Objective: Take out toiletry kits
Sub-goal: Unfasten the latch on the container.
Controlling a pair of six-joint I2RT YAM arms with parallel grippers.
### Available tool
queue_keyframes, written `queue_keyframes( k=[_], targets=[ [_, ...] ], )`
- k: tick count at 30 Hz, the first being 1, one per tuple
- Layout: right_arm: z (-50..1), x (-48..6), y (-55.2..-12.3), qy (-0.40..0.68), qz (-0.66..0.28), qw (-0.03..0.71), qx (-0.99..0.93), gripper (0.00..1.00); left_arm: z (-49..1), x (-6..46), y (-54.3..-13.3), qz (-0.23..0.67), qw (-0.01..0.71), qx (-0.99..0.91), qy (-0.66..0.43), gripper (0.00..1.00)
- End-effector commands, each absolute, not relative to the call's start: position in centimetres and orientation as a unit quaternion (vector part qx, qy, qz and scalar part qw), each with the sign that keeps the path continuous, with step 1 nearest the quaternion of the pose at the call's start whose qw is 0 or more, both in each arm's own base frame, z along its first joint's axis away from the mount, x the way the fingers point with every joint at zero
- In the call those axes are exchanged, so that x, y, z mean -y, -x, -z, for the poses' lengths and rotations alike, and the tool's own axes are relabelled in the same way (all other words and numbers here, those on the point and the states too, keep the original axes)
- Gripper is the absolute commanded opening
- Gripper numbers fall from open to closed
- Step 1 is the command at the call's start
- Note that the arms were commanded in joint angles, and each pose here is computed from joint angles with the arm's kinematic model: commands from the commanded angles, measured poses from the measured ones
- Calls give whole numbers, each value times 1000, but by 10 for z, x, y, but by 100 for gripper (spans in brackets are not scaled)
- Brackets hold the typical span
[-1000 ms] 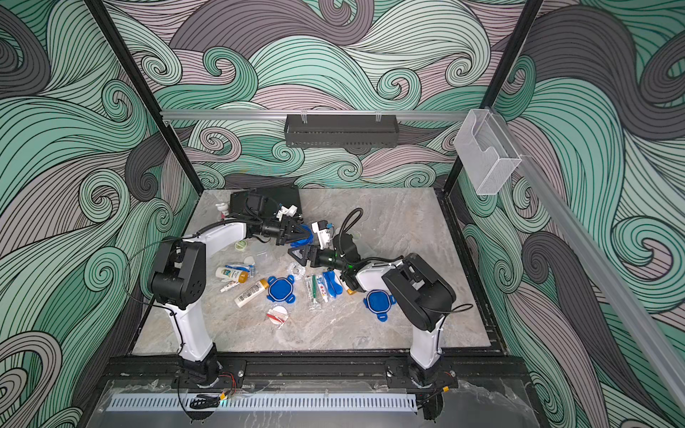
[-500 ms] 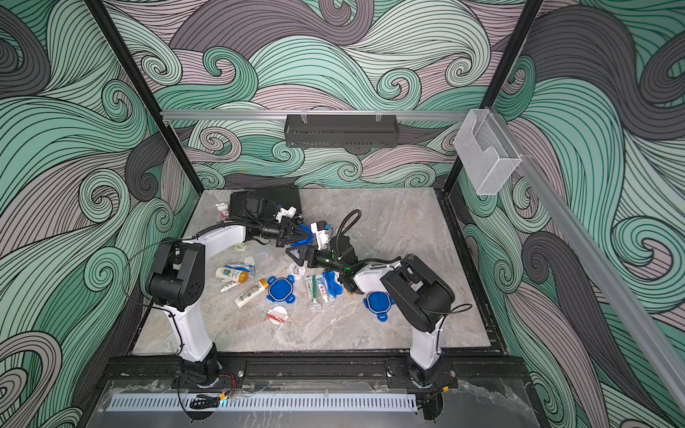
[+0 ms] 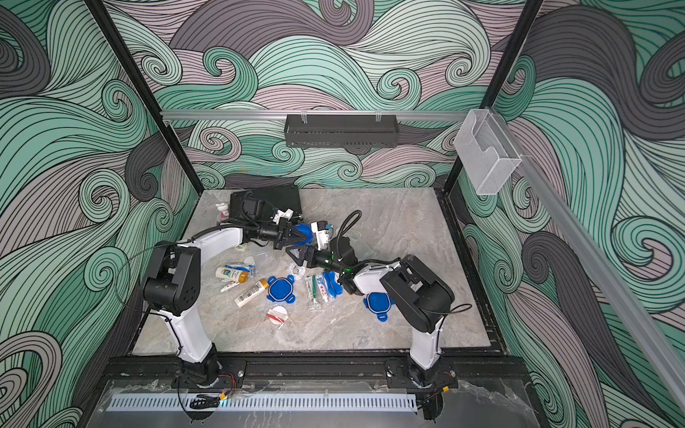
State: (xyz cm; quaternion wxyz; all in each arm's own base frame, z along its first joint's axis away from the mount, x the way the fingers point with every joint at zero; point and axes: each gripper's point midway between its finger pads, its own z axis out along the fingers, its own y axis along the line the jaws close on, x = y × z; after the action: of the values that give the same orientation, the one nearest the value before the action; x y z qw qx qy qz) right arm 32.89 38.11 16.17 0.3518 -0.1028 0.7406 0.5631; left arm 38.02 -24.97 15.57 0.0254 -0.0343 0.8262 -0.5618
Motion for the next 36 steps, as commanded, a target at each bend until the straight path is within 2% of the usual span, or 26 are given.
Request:
queue_keyframes(
  k=[1,6,18,25,36],
  targets=[
    [-177,-357,-348,80,-562,389,-725,82,-114,235,-376,502,-12,-859,101,5],
    [-166,-332,-355,51,-567,369,-734,82,-109,233,-378,497,-14,-862,101,5],
    [-175,-351,-373,43,-619,323,-715,81,-91,230,-376,480,-30,-872,97,0],
    [-160,-347,-379,15,-628,310,-713,81,-88,228,-376,478,-32,-872,96,0],
    [-185,-348,-373,8,-674,293,-678,81,-78,227,-375,475,-40,-873,102,0]
  ],
)
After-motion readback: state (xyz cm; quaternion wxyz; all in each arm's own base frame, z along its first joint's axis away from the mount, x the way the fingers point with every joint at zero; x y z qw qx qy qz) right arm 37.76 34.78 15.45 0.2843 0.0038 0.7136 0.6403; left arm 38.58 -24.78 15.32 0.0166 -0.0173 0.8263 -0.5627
